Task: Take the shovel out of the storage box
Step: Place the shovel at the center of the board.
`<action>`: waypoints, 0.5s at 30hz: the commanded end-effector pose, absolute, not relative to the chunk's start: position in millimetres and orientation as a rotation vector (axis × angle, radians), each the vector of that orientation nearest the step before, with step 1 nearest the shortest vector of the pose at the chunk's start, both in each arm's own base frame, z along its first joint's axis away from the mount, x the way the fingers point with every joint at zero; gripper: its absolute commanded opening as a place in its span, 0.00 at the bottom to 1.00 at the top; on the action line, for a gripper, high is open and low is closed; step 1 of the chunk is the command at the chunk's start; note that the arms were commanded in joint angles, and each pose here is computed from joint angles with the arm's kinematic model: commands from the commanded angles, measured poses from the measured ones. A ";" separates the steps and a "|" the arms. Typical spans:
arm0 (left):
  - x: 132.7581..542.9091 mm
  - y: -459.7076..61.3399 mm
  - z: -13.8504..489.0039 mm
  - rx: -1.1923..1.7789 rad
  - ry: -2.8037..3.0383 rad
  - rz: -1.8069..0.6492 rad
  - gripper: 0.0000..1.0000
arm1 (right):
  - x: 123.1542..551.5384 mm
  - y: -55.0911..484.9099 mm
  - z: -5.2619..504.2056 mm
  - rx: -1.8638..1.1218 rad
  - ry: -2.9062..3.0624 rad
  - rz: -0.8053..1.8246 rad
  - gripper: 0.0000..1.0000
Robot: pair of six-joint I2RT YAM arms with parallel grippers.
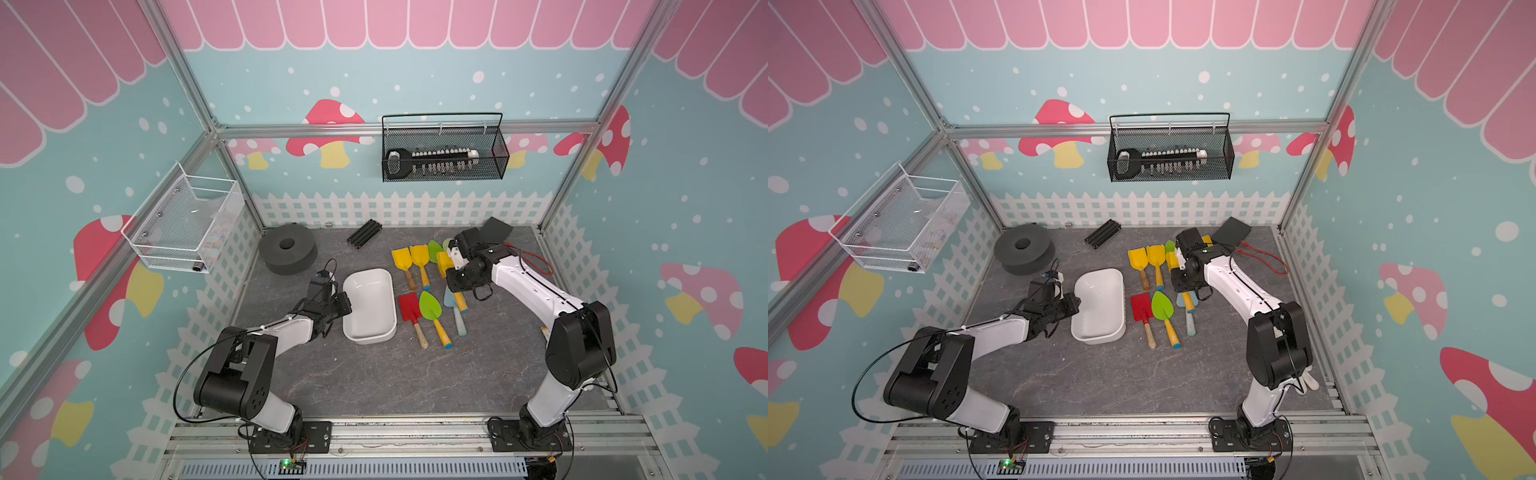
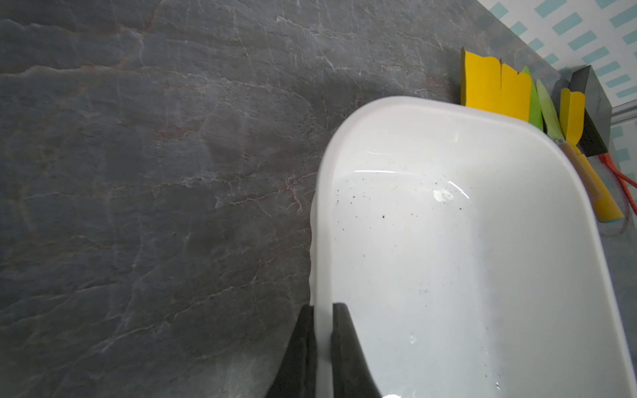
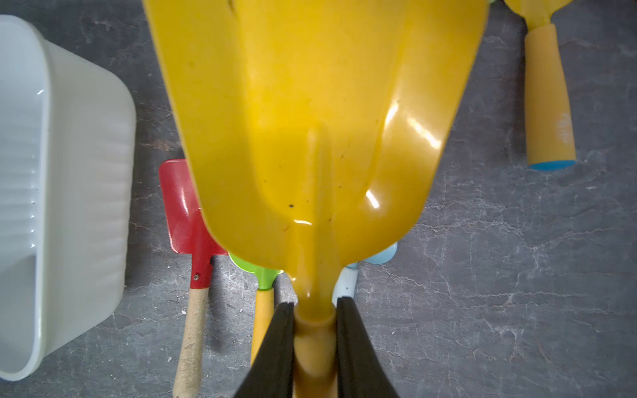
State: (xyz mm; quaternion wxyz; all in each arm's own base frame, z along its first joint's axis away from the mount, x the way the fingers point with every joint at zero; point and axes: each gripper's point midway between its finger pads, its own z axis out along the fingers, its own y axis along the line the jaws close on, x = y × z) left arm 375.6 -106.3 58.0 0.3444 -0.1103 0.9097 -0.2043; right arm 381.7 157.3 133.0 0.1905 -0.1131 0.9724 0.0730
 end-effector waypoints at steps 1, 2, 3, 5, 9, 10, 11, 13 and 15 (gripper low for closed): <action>373.0 -103.1 49.5 -0.296 2.401 -0.505 0.09 | 380.6 146.0 132.7 -0.252 2.727 0.216 0.05; 372.4 -103.2 48.8 -0.294 2.405 -0.505 0.10 | 381.9 141.4 129.0 -0.231 2.729 0.219 0.05; 372.3 -102.7 48.9 -0.296 2.402 -0.503 0.11 | 382.4 137.2 125.0 -0.206 2.738 0.227 0.04; 373.0 -102.8 49.5 -0.297 2.398 -0.504 0.12 | 383.3 128.6 118.0 -0.173 2.753 0.217 0.04; 372.7 -102.4 48.7 -0.299 2.403 -0.501 0.16 | 385.3 115.6 108.5 -0.133 2.771 0.199 0.03; 372.9 -102.5 48.5 -0.299 2.402 -0.501 0.17 | 385.4 113.2 106.7 -0.129 2.774 0.193 0.03; 373.4 -102.8 48.5 -0.299 2.404 -0.502 0.17 | 385.5 110.2 105.1 -0.127 2.778 0.183 0.03; 373.0 -102.7 48.4 -0.298 2.408 -0.500 0.18 | 386.1 102.7 100.6 -0.111 2.788 0.156 0.03; 373.3 -102.3 49.1 -0.301 2.399 -0.500 0.18 | 386.4 96.8 95.2 -0.097 2.801 0.147 0.02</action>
